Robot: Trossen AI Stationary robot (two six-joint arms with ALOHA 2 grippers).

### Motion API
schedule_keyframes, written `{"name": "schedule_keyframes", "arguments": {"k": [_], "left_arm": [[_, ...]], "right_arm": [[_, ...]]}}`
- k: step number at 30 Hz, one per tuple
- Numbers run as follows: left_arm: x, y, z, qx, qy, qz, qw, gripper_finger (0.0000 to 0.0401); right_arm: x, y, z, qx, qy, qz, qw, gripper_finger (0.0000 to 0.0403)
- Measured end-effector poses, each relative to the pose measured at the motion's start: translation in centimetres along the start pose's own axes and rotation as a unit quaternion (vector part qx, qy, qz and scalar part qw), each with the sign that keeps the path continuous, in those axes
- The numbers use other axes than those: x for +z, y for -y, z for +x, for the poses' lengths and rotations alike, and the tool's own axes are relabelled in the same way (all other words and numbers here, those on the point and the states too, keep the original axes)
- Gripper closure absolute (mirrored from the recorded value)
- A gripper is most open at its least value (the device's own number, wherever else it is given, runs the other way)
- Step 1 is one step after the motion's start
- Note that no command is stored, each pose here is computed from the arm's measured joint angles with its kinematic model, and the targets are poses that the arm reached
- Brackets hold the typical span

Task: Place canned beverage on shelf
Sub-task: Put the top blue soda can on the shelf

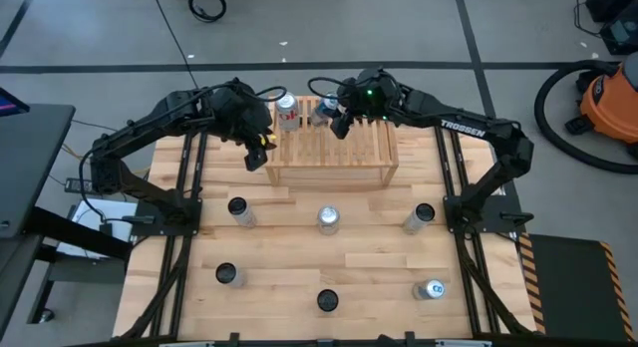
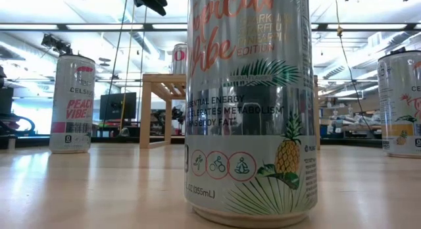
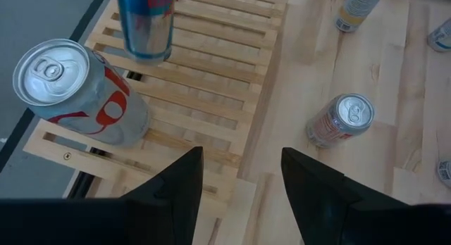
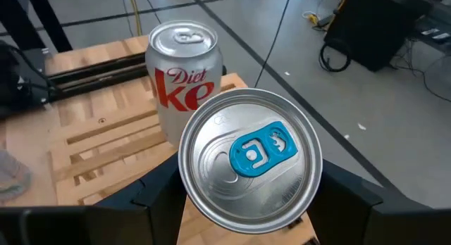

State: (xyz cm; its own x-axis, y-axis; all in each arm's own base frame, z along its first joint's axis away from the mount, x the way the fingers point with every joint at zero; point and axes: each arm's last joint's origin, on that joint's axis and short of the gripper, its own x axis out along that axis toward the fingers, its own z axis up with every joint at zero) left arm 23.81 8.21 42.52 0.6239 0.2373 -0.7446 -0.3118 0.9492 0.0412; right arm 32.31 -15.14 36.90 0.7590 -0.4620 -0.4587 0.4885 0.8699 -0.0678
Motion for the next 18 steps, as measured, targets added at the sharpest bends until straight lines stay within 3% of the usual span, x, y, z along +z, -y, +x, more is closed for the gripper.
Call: {"name": "schedule_keyframes", "arguments": {"k": [18], "left_arm": [[0.0, 0.0, 0.0, 0.0, 0.002, 0.0, 1.0, 0.0209]], "right_arm": [[-0.7, 0.5, 1.4, 0.018, -0.016, 0.001, 1.0, 0.0139]]}}
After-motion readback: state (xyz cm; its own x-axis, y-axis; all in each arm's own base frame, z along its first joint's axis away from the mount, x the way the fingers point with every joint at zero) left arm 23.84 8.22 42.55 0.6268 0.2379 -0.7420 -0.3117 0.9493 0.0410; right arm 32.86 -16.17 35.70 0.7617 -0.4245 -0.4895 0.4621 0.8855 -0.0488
